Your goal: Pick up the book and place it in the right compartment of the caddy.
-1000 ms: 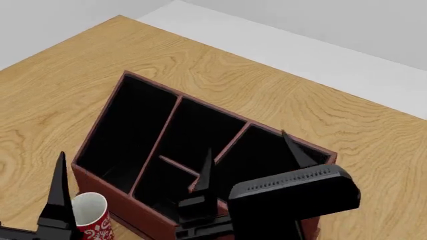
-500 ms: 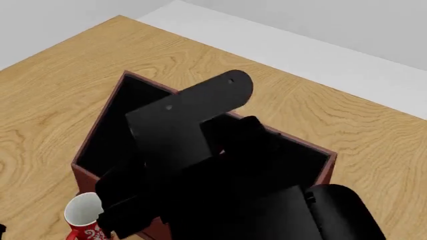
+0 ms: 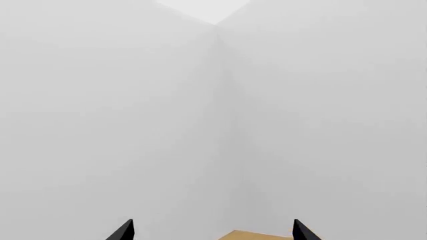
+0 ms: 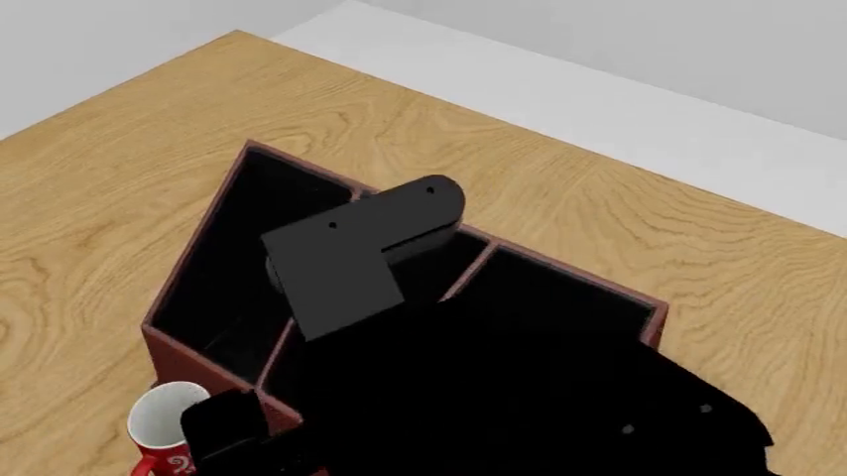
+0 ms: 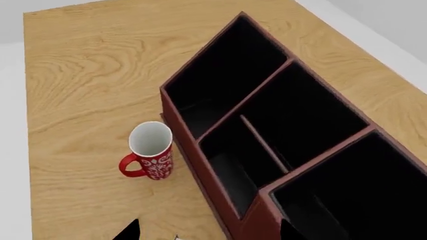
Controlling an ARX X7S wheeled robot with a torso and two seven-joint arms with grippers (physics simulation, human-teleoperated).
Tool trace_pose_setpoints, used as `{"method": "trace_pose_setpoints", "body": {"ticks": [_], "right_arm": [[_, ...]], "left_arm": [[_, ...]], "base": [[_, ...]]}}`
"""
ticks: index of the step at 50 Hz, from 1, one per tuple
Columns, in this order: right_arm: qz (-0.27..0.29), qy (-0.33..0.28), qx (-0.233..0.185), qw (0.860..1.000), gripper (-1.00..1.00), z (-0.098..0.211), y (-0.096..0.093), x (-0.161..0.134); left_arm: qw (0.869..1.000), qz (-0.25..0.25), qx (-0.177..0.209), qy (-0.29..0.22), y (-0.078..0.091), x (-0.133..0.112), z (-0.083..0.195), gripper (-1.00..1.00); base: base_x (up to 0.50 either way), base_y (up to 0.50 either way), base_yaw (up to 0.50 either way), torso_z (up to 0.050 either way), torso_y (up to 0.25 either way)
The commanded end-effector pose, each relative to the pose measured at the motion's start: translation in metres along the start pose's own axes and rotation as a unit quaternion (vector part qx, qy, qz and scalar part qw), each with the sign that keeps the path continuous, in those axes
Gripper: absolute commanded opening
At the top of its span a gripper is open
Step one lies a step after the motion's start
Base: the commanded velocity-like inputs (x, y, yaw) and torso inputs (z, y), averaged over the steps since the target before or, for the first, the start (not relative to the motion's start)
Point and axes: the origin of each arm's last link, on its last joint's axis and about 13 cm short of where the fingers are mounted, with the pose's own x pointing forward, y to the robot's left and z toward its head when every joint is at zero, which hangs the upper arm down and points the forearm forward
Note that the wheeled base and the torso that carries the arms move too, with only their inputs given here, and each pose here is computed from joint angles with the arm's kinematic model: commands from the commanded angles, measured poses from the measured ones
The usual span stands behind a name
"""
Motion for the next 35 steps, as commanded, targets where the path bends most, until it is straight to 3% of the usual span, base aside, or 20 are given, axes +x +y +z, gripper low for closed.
{"method": "trace_pose_setpoints", "body": {"ticks": [1, 35], "right_arm": [[0.026, 0.038, 0.018, 0.999, 1.00, -0.022, -0.001, 0.021], [0.057, 0.100, 0.038, 0.993, 1.00, -0.051, 0.006, 0.065]], "left_arm": [[1.000, -0.005, -0.001, 0.000, -0.001, 0.000, 0.000, 1.00], [1.000, -0.011, -0.003, -0.002, 0.000, -0.001, 0.000, 1.00]], "base": [[0.00, 0.00, 0.00, 0.000, 0.000], [0.00, 0.00, 0.00, 0.000, 0.000]]}}
